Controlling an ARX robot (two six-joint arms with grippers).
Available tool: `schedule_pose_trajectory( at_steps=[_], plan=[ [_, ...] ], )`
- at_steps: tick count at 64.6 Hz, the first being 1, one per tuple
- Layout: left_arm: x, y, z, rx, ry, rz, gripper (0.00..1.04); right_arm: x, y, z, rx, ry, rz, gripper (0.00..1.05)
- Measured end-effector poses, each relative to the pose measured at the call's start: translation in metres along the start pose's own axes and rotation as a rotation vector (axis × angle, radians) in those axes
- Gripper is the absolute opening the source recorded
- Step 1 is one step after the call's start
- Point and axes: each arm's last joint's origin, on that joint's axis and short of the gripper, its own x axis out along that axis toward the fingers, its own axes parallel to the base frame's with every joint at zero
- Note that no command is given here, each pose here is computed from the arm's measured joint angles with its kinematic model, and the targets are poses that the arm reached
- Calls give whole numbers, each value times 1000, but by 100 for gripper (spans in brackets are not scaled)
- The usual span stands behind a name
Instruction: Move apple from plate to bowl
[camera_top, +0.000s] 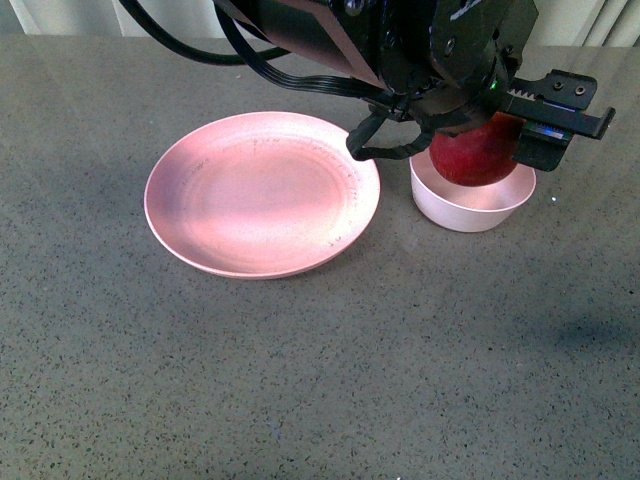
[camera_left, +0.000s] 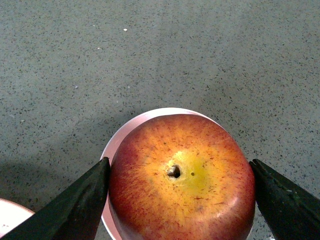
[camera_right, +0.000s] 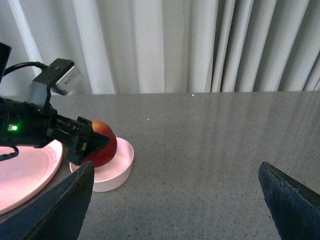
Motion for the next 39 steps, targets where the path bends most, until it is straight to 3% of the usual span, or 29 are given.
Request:
schedule_pose_trajectory(
  at_steps=[23,32,39],
  plan=[
    [-16,16,-3,-84,-49,37,96,0,0,0,0,0,0,96],
    [-81,58,12,-185,-192,116,96,0,0,0,0,0,0,96],
    [-127,83,5,-241,-263,171,96,0,0,0,0,0,0,96]
  ],
)
